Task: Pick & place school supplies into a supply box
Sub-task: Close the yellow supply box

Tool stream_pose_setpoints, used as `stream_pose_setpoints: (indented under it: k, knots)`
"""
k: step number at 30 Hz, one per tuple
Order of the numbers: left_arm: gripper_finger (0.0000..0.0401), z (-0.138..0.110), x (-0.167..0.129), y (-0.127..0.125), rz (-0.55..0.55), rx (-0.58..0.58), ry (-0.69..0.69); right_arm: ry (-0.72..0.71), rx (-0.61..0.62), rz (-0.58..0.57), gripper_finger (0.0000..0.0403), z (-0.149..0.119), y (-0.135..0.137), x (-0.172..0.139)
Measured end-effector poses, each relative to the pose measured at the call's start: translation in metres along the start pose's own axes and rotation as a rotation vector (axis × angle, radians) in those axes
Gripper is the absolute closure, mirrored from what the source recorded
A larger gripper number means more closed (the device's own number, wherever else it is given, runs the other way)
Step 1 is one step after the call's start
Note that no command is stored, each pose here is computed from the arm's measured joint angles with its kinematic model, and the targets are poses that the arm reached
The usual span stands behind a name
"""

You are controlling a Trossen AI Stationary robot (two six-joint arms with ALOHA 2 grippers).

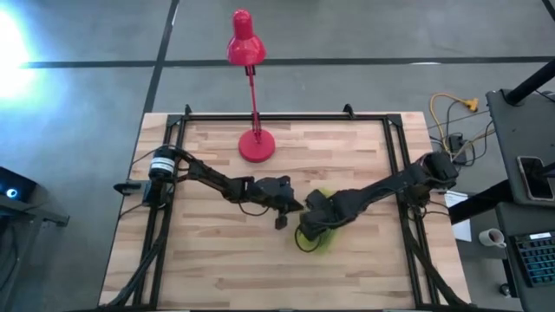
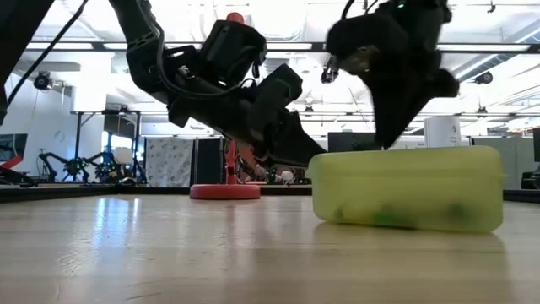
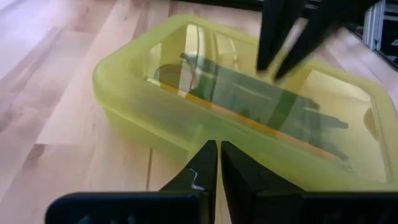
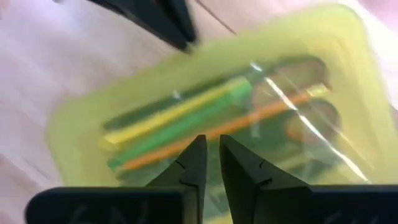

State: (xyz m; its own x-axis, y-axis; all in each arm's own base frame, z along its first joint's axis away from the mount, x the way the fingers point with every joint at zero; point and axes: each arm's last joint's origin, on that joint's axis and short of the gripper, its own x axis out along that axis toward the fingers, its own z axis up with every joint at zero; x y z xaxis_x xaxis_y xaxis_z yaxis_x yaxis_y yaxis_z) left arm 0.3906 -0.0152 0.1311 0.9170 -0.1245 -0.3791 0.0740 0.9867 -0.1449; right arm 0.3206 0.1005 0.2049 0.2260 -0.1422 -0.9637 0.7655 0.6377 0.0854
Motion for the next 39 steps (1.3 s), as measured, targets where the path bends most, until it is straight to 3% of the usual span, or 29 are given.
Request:
stream_pose_setpoints:
  k: [7,16,22,30,39]
  knots:
    - [0.0395,-0.010,-0.002,0.001,0.005,-0.005,0.054,-0.005,0.186,-0.173,0.0364,-0.023,-0.008,-0.018]
    - [0.0395,-0.017,-0.006,-0.005,-0.012,-0.038,0.076,0.070,0.369,-0.269,0.0364,-0.033,-0.033,0.015]
    - [0.0395,-0.021,-0.006,-0.021,-0.051,-0.042,0.091,0.096,0.249,-0.204,0.0364,-0.010,-0.039,0.027]
    - [0.0395,-0.016,-0.003,-0.034,-0.098,-0.029,0.073,-0.046,0.160,-0.115,0.0364,0.035,-0.036,0.028]
    - [0.0395,-0.030,-0.016,-0.029,-0.053,-0.064,0.115,-0.032,0.164,-0.149,0.0364,0.036,-0.043,0.014]
